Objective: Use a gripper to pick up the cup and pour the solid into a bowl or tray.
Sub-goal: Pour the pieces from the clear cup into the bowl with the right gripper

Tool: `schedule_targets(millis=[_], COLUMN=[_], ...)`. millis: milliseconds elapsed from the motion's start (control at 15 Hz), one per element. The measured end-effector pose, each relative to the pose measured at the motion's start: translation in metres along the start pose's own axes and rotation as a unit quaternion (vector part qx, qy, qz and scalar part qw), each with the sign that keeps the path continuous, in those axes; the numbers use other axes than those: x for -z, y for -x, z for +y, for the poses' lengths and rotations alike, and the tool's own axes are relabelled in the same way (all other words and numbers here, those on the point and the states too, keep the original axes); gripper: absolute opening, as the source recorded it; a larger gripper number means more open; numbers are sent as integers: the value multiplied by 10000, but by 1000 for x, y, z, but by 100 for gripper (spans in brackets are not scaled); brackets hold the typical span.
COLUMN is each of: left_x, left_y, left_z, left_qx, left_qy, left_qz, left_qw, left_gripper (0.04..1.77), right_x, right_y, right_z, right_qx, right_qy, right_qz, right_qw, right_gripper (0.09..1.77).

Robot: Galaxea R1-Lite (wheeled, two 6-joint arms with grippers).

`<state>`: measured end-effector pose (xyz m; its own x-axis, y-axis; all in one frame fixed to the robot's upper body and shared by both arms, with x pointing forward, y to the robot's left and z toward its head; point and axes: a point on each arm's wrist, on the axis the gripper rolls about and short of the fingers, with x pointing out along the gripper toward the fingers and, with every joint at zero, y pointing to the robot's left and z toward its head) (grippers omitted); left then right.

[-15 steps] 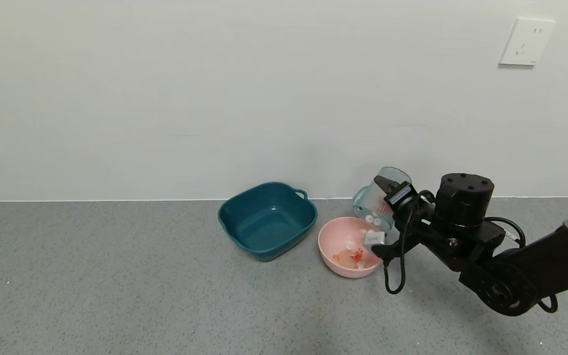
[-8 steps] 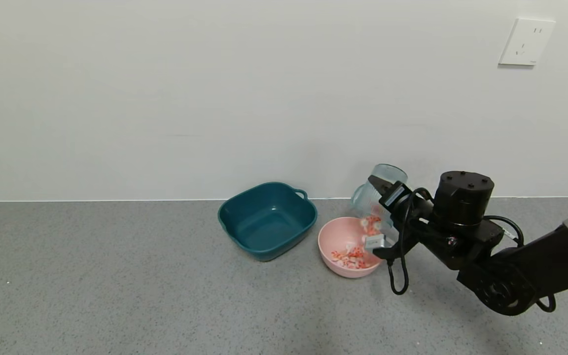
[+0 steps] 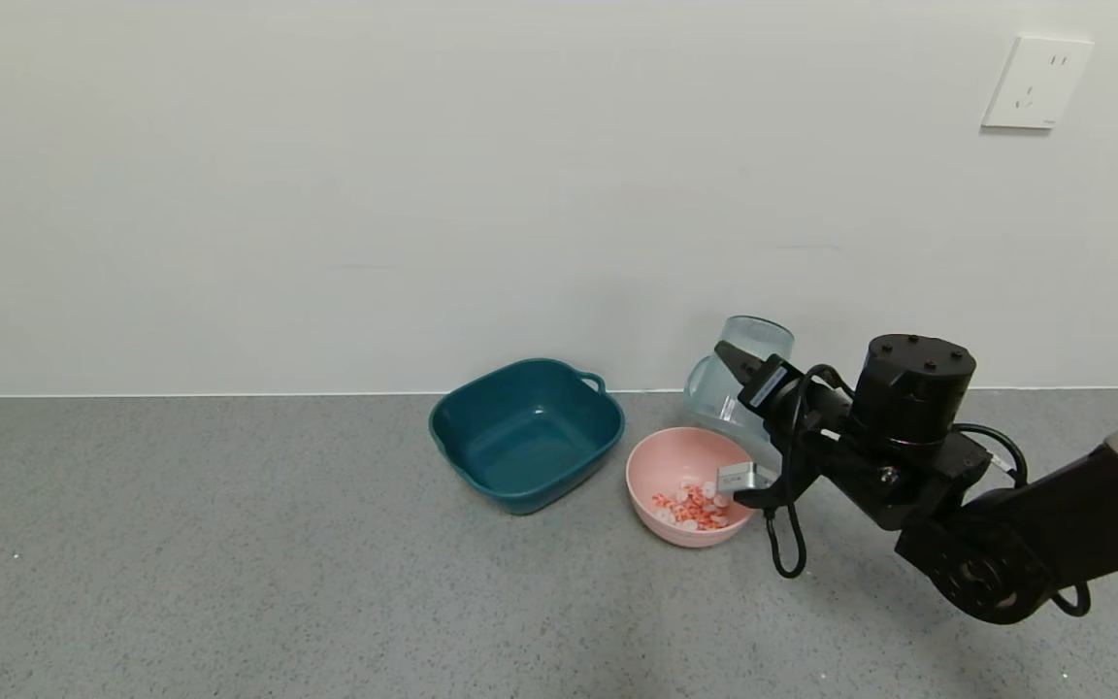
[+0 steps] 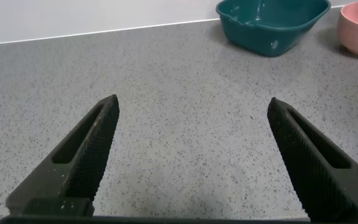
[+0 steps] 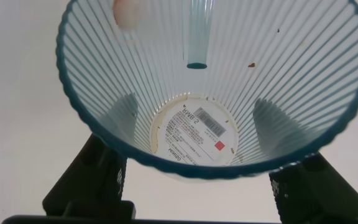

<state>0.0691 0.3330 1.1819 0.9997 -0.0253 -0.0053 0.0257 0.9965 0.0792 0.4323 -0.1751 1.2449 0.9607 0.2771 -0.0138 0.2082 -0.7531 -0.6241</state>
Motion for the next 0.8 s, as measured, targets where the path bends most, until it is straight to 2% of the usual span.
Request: schedule_targets(millis=[333,800], left_x=[0,0], left_y=[0,0], left_z=[0,0], left_qx=[4,2], left_qy=[0,1], left_qz=[2,2], left_qw=[10000,10000], left_gripper=[172,172], right_x=[-2,2], right_y=[1,5], right_z=[-1,-4], right_qx=[0,-20], right_qy=[-135,-1089], right_qz=[-39,32], right_qw=[9999,9940], right_gripper=[131,131])
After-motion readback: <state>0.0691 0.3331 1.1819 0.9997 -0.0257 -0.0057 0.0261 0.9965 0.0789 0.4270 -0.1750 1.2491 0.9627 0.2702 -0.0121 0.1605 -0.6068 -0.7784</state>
